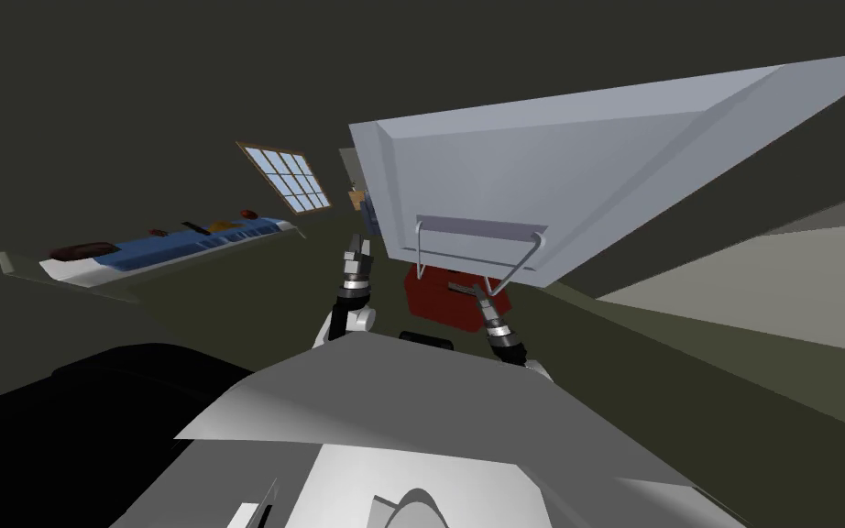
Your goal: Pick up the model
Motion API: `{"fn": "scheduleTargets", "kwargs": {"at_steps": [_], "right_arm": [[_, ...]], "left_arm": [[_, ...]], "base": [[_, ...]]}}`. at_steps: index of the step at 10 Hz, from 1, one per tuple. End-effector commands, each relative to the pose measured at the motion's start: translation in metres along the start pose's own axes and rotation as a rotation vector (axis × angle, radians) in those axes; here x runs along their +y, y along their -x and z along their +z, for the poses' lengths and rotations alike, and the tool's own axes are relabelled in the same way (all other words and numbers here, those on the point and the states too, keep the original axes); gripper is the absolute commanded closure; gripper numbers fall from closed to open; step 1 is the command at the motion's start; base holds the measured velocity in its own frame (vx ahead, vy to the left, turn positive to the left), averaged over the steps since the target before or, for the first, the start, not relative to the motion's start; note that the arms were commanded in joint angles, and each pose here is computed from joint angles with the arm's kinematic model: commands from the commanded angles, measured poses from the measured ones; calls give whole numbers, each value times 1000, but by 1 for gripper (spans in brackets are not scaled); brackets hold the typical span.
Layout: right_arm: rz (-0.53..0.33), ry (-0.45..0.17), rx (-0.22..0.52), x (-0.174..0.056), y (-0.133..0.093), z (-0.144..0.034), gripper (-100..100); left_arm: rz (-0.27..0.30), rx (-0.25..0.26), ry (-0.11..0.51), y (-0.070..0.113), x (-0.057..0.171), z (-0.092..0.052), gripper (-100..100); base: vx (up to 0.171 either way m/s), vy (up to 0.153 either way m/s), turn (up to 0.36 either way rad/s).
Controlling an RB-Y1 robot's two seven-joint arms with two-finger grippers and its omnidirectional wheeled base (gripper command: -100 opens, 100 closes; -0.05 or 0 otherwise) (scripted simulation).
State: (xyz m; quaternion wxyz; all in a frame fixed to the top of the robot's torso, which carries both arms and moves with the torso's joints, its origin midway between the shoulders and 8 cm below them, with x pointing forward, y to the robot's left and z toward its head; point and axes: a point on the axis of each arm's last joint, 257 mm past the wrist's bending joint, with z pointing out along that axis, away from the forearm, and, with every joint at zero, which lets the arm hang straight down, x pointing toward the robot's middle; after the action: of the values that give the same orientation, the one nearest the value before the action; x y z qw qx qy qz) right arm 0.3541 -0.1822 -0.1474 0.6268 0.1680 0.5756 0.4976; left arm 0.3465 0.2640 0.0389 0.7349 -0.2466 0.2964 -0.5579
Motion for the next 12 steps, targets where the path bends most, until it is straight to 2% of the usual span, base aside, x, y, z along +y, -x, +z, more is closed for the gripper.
{"fn": "scheduleTargets", "kwargs": {"at_steps": [1, 2, 3, 4, 6, 7, 8, 9, 10, 11, 12], "right_arm": [[-19, -41, 33, -21, -10, -12, -100], [-65, -83, 91, -39, -22, -26, -100], [-62, -102, 98, -48, -25, -30, -100], [-111, -140, 158, -65, -35, -46, -100], [-108, -164, 167, -75, -39, -52, -100], [-159, -212, 236, -97, -48, -73, -100], [-157, -227, 241, -103, -50, -78, -100], [-207, -270, 308, -122, -57, -101, -100], [-208, -288, 320, -130, -59, -107, -100], [-253, -328, 382, -146, -65, -131, -100], [-262, -348, 404, -155, -64, -141, -100]], "left_arm": [[0, 0, 0, 0, 0, 0, 0], [0, 0, 0, 0, 0, 0, 0], [0, 0, 0, 0, 0, 0, 0], [0, 0, 0, 0, 0, 0, 0], [0, 0, 0, 0, 0, 0, 0], [0, 0, 0, 0, 0, 0, 0], [0, 0, 0, 0, 0, 0, 0], [0, 0, 0, 0, 0, 0, 0], [0, 0, 0, 0, 0, 0, 0], [0, 0, 0, 0, 0, 0, 0], [0, 0, 0, 0, 0, 0, 0]], "base": [[-26, 59, 126], [-25, 73, 258], [-20, 54, 165], [-19, 65, 236], [-15, 39, 56], [-14, 54, 287], [-12, 43, 147], [-15, 70, 228], [-18, 73, 138], [-16, 95, 283], [-5, 61, 121]]}}
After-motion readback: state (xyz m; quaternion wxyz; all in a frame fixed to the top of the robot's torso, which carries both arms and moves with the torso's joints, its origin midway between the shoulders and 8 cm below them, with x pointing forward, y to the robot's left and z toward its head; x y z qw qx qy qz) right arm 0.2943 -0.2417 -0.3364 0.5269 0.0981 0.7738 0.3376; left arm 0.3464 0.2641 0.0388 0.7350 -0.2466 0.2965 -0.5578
